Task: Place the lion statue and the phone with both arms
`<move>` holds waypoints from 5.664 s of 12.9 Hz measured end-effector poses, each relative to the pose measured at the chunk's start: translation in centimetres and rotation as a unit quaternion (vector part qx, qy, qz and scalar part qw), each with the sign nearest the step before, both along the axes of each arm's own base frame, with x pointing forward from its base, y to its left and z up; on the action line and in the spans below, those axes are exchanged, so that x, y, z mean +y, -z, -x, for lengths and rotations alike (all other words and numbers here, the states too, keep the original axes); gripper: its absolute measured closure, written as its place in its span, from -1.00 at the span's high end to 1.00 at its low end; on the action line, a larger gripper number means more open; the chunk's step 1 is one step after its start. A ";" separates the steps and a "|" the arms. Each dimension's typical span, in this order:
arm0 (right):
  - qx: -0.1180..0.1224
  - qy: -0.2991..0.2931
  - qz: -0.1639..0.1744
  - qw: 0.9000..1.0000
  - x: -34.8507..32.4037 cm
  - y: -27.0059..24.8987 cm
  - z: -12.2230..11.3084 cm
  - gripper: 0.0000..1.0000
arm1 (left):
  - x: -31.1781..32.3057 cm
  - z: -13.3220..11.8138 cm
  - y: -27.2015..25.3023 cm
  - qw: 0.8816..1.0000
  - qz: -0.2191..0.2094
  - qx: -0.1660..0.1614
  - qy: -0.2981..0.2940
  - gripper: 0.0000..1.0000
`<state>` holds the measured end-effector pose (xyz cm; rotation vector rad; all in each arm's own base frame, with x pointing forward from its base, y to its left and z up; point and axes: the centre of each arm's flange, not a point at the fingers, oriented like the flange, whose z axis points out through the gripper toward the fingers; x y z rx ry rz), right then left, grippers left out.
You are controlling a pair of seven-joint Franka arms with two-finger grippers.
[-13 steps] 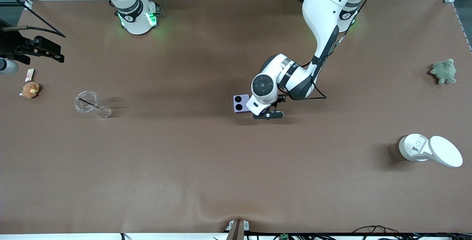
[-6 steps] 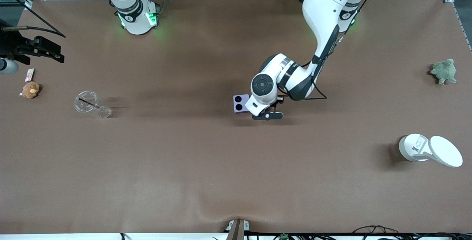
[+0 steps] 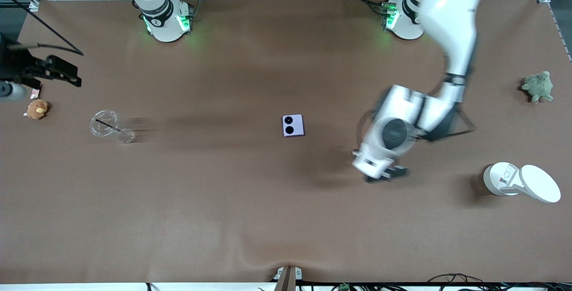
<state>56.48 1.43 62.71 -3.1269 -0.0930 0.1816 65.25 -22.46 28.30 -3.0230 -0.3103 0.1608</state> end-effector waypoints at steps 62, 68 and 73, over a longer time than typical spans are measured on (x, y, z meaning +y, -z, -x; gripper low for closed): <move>-0.027 -0.052 -0.076 0.995 51.2 44.8 8.2 1.00 | 16.3 5.6 -29.2 0.993 0.024 -0.048 0.103 1.00; -0.042 -0.098 -0.049 0.993 52.3 45.7 9.9 0.96 | 16.1 9.9 -33.5 0.992 0.027 -0.031 0.116 1.00; -0.043 -0.084 -0.040 0.995 51.4 45.1 8.8 0.68 | 14.9 10.1 -32.9 0.991 0.027 -0.023 0.127 1.00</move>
